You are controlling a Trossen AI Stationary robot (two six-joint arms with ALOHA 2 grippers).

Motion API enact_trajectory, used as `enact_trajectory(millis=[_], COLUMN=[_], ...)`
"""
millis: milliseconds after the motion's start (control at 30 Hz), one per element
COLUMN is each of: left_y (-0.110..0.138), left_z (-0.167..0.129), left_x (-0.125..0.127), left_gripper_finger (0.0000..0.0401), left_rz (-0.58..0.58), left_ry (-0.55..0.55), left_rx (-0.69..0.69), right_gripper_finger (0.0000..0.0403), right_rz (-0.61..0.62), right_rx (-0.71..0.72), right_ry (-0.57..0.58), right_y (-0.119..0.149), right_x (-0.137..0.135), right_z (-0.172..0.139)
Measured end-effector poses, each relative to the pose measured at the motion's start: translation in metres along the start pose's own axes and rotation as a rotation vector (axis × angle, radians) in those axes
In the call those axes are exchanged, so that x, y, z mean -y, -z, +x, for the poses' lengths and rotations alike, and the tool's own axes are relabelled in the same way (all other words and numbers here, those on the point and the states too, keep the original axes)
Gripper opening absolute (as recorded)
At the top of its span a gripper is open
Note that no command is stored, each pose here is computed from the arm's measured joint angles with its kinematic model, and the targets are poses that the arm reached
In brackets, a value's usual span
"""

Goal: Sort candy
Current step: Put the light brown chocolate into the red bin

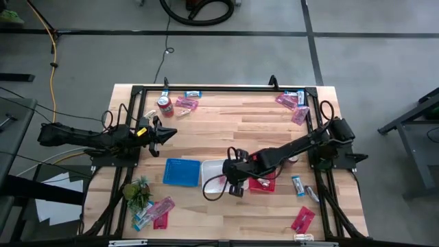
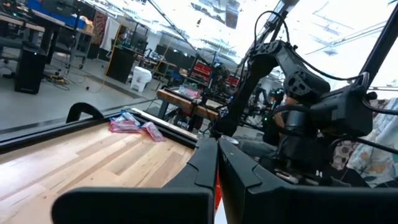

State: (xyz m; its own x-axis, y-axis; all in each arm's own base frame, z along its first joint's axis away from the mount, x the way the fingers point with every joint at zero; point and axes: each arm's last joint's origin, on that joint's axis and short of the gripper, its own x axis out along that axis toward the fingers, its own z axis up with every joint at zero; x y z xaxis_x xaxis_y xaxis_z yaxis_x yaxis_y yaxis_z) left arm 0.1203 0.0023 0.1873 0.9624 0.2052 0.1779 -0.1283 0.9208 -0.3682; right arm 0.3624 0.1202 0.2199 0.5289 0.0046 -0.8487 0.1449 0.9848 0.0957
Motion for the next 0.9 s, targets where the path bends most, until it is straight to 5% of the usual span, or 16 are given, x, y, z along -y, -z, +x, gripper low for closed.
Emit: enact_trajectory(millis=[167, 400, 633, 767, 900], left_y=[0.0, 0.0, -0.004, -0.01, -0.029], left_z=[0.0, 0.0, 0.0, -0.001, 0.001], left_x=[0.0, 0.0, 0.001, 0.003, 0.003], left_gripper_finger=[0.0, 0.0, 0.0, 0.0, 0.0], left_rz=[0.0, 0.0, -0.013, -0.129, -0.237], left_ry=[0.0, 0.0, 0.01, 0.026, -0.088], left_rx=[0.001, 0.0, 0.04, 0.104, 0.258], right_gripper_finger=[0.0214, 0.0222, 0.0222, 0.0222, 0.0222], right_rz=[0.004, -0.109, -0.011, 0.101, 0.161], right_rx=[-0.05, -0.07, -0.057, 0.136, 0.38], right_ry=[-0.043, 0.152, 0.206, 0.124, 0.038], right_y=[-0.022, -0.044, 0.006, 0.036, 0.048], right_x=[-0.001, 0.015, 0.078, 0.106, 0.12], right_z=[-0.027, -0.085, -0.131, -0.152, -0.164])
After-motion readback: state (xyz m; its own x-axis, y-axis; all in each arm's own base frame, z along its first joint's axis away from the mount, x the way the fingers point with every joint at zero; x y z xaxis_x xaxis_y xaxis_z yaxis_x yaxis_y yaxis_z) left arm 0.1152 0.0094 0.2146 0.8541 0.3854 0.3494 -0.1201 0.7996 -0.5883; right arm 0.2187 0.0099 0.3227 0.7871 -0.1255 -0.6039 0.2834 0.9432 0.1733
